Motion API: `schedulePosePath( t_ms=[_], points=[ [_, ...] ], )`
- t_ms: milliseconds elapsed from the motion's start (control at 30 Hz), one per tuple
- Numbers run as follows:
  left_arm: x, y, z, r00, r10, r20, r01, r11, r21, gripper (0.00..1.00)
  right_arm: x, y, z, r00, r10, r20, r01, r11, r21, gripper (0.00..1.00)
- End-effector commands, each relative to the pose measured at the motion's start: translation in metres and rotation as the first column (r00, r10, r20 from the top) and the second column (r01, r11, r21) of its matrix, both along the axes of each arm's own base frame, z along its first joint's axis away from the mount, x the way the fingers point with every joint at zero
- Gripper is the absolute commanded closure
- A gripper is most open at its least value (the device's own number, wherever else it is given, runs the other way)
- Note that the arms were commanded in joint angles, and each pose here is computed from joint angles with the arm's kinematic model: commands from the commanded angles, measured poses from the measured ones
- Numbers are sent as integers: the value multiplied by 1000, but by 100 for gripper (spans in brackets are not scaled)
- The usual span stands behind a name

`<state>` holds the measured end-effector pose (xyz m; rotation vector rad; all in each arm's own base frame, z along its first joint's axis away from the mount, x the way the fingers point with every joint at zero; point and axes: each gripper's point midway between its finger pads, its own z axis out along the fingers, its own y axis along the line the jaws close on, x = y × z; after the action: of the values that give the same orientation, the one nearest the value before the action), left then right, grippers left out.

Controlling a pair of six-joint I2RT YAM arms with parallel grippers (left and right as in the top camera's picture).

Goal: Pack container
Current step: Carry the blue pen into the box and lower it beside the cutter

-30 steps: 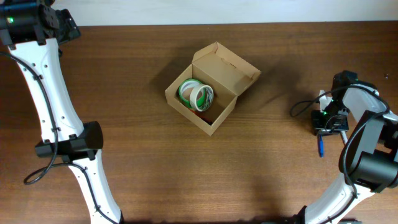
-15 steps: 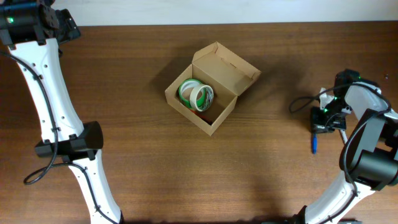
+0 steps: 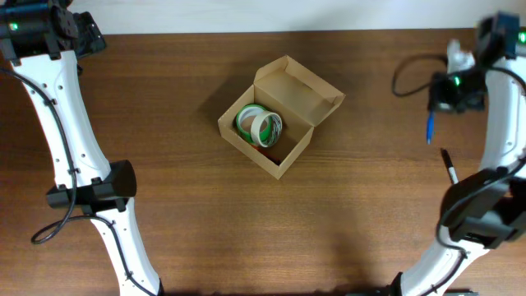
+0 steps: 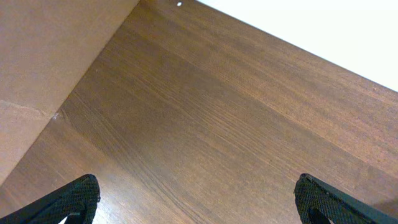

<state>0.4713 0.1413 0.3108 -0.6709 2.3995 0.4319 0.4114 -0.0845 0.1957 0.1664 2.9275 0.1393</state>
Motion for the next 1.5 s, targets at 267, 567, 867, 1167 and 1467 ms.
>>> schedulePosePath(
  t_ms=[267, 567, 867, 1167, 1467],
  points=[
    [-7, 2, 16, 1000, -1, 30, 1, 1000, 17, 0, 28, 200, 112, 786, 534, 311, -469, 843, -262, 96],
    [-7, 2, 16, 1000, -1, 30, 1, 1000, 17, 0, 26, 310, 54, 628, 743, 232, -694, 669, -265, 96],
    [-7, 2, 16, 1000, -1, 30, 1, 1000, 17, 0, 20, 359, -40, 661, 745, 87, -735, 667, -123, 96],
    [-7, 2, 16, 1000, -1, 30, 1, 1000, 17, 0, 8, 387, -76, 647, 762, 31, -757, 646, -97, 96],
    [-7, 2, 16, 1000, -1, 30, 1, 1000, 17, 0, -4, 387, -101, 644, 764, -39, -765, 642, -51, 97]
  ],
)
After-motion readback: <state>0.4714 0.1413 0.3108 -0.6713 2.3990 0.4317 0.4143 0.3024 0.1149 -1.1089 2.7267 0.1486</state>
